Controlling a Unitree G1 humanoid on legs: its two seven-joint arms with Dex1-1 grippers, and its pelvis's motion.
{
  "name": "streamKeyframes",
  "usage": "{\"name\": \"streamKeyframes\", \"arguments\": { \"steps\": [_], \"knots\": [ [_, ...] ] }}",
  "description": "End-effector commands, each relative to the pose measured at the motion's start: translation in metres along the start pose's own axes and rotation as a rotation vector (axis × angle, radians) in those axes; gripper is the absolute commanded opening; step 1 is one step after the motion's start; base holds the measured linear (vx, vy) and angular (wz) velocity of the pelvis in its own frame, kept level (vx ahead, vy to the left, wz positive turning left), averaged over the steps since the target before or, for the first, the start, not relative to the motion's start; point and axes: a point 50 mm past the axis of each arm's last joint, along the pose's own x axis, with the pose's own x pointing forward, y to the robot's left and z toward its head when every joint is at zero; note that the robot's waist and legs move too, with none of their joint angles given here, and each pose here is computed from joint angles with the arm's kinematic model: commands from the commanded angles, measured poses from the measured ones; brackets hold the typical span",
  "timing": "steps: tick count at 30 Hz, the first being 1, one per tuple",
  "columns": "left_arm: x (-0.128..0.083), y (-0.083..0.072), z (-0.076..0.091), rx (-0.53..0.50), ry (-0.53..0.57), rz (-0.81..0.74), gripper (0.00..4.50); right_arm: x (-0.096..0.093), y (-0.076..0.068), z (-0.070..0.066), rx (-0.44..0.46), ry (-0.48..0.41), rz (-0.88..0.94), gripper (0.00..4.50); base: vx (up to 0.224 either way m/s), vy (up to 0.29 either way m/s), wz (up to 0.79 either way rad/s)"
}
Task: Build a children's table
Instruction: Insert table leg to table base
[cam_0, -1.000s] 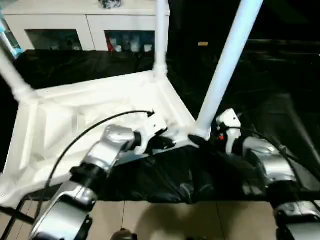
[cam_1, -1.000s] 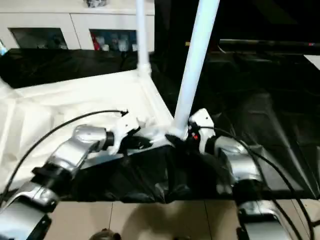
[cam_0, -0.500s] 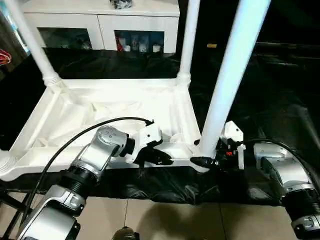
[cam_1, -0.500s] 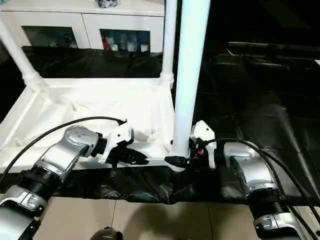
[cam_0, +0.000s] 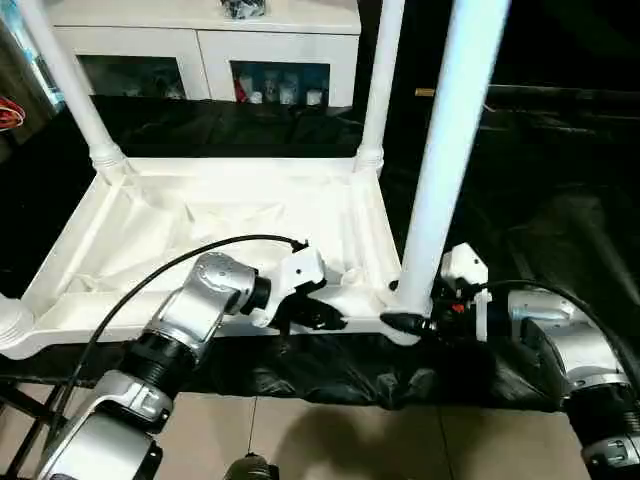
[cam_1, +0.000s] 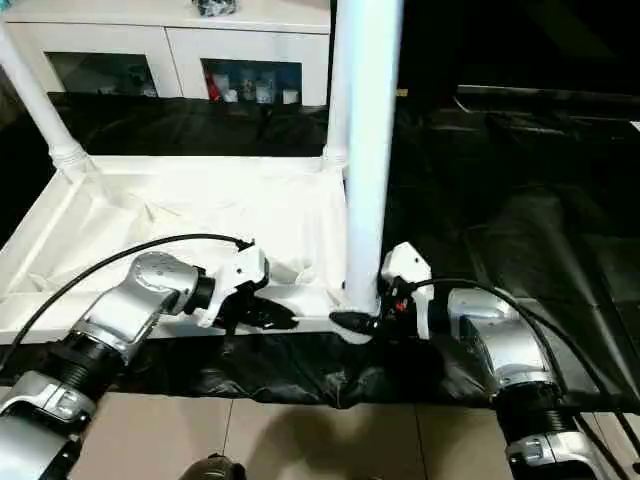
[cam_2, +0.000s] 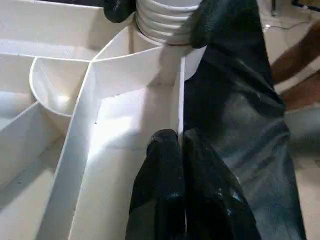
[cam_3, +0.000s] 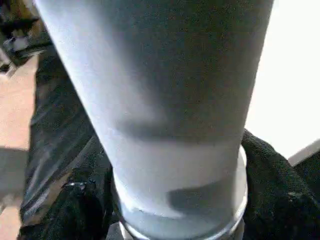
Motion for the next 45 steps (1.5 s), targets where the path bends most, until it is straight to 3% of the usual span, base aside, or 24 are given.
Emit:
{"name": "streamKeyframes", "arguments": {
  "steps": [1,13,18,31,34,36,40,45],
  "knots": [
    [0.002,0.006,0.027,0.060,-0.111,0.054,0.00,0.017,0.014,-0.017,0.056,0.026,0.077,2.81,0.000,0.000,0.00],
    [0.001,0.013,0.028,0.045,-0.141,0.161,0.00,0.018,0.005,-0.043,0.152,-0.097,-0.176,2.81,0.000,0.000,0.00],
    [0.000,0.015,0.027,0.039,-0.146,0.172,0.00,0.018,0.002,-0.046,0.193,-0.148,-0.254,2.79,0.000,0.000,0.00],
    [-0.002,0.019,0.027,0.025,-0.146,0.223,0.00,0.022,-0.003,-0.050,0.191,-0.155,-0.316,2.78,0.000,0.000,0.00],
    [0.001,0.022,0.027,0.006,-0.138,0.264,0.00,0.025,-0.009,-0.051,0.201,-0.145,-0.416,2.78,0.000,0.000,0.00],
    [0.009,0.029,0.030,-0.045,-0.133,0.358,0.00,0.032,-0.022,-0.053,0.220,-0.091,-0.624,2.77,0.000,0.000,0.00],
    [0.022,0.036,0.036,-0.097,-0.136,0.467,0.00,0.041,-0.033,-0.049,0.262,-0.060,-0.816,2.77,0.000,0.000,0.00],
    [0.035,0.039,0.047,-0.111,-0.157,0.538,0.00,0.048,-0.041,-0.038,0.355,-0.120,-0.946,2.77,0.000,0.000,0.00]
  ]
}}
